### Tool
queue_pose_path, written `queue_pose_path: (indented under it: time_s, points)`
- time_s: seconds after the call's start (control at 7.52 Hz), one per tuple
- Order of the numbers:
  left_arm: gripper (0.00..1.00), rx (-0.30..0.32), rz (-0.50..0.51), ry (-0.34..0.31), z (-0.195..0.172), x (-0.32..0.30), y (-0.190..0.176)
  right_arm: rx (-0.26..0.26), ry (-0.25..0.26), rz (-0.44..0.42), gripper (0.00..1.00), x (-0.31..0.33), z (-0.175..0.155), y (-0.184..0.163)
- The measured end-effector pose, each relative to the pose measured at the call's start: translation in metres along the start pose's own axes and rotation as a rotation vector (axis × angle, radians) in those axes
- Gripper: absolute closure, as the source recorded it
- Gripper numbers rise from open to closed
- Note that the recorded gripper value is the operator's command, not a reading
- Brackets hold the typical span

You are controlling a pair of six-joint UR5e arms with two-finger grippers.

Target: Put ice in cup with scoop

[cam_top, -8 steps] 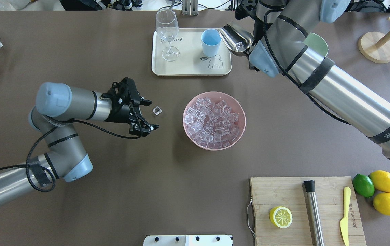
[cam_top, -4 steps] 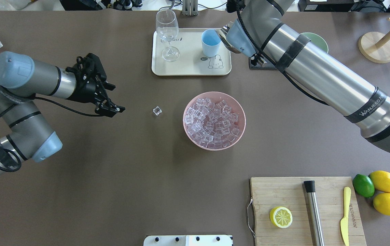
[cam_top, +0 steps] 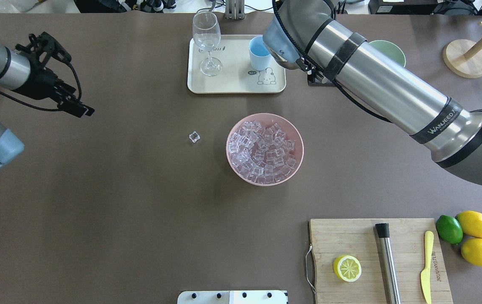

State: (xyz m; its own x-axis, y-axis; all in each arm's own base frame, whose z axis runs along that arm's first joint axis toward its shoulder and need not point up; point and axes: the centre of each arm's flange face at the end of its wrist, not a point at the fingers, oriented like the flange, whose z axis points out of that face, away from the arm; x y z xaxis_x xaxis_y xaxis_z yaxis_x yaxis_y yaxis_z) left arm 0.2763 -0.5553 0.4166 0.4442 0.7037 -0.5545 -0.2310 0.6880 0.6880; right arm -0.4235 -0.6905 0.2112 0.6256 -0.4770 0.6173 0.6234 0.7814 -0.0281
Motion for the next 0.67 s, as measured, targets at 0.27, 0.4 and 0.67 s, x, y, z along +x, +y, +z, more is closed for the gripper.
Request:
queue_pose_path:
  time_s: [0.27,0.4,0.67]
  points:
    - [0.02,-0.122,-0.221,-0.073,-0.035,-0.067,0.027,-0.041,0.003,-0.013,1.0,-0.014,0.005,-0.011]
    - [0.02,-0.16,-0.317,-0.108,-0.053,-0.095,0.043,-0.066,0.007,-0.021,1.0,-0.017,0.004,-0.014]
    - [0.02,-0.23,-0.519,-0.148,-0.092,-0.147,0.086,-0.1,0.015,-0.032,1.0,-0.02,0.0,-0.015]
